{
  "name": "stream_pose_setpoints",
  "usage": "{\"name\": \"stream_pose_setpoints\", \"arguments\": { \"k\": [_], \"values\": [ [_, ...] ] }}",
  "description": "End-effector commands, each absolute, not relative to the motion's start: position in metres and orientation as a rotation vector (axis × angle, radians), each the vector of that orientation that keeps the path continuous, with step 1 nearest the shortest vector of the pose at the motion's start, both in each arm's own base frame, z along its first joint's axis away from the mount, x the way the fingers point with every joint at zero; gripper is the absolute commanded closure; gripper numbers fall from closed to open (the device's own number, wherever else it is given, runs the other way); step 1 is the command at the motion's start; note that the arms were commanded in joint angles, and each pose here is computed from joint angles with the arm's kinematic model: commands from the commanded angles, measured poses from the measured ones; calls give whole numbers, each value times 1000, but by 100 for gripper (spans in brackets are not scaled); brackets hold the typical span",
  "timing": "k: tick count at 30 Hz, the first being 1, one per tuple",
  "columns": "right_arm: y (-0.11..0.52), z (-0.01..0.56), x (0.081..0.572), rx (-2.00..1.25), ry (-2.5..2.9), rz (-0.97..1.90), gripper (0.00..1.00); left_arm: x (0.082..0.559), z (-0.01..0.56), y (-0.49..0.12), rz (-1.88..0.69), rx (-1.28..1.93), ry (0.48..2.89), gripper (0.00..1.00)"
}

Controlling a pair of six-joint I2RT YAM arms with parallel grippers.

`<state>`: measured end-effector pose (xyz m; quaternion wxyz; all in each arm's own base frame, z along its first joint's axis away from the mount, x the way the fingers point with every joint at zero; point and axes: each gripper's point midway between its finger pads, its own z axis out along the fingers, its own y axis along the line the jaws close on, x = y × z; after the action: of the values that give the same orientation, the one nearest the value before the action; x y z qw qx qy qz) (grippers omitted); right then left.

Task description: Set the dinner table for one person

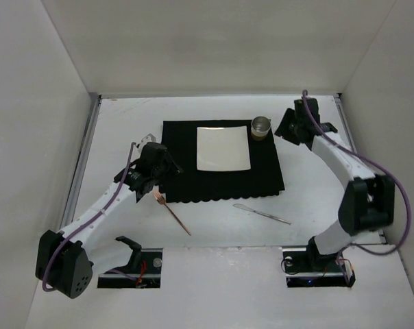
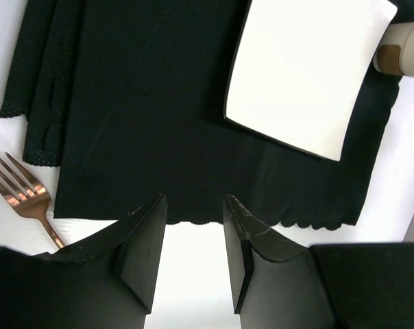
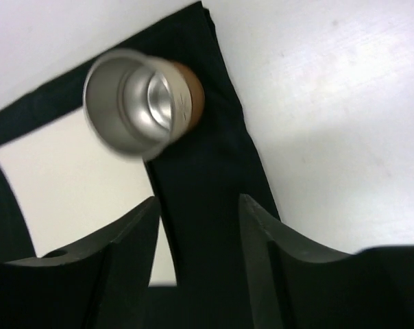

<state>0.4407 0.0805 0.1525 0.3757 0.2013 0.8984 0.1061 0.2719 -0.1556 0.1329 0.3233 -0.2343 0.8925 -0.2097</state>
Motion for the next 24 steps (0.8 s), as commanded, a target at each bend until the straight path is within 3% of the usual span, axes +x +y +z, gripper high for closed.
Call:
{"name": "stream_pose_setpoints", "arguments": {
  "k": [1, 7, 8, 11, 14, 19, 24],
  "values": [
    [80, 176, 393, 415, 2253, 262, 49, 277, 157, -157, -610, -579, 2289, 63],
    [102, 136, 264, 312, 2462, 268, 77, 278, 159, -159, -623, -546, 2286, 63],
    [106, 130, 243, 269, 2514, 257, 78, 278, 160, -160, -631, -541, 2282, 63],
    [111, 117, 193, 127, 2678, 170, 75, 278, 161, -160, -650, -534, 2271, 63],
    [108, 105, 165, -41, 2791, 11, 65, 275, 158, -161, -674, -526, 2268, 63],
    [108, 92, 164, -211, 2849, -80, 52, 268, 158, -159, -714, -528, 2255, 63],
    [117, 80, 173, -337, 2857, -90, 51, 262, 165, -152, -742, -539, 2228, 63]
  ]
}}
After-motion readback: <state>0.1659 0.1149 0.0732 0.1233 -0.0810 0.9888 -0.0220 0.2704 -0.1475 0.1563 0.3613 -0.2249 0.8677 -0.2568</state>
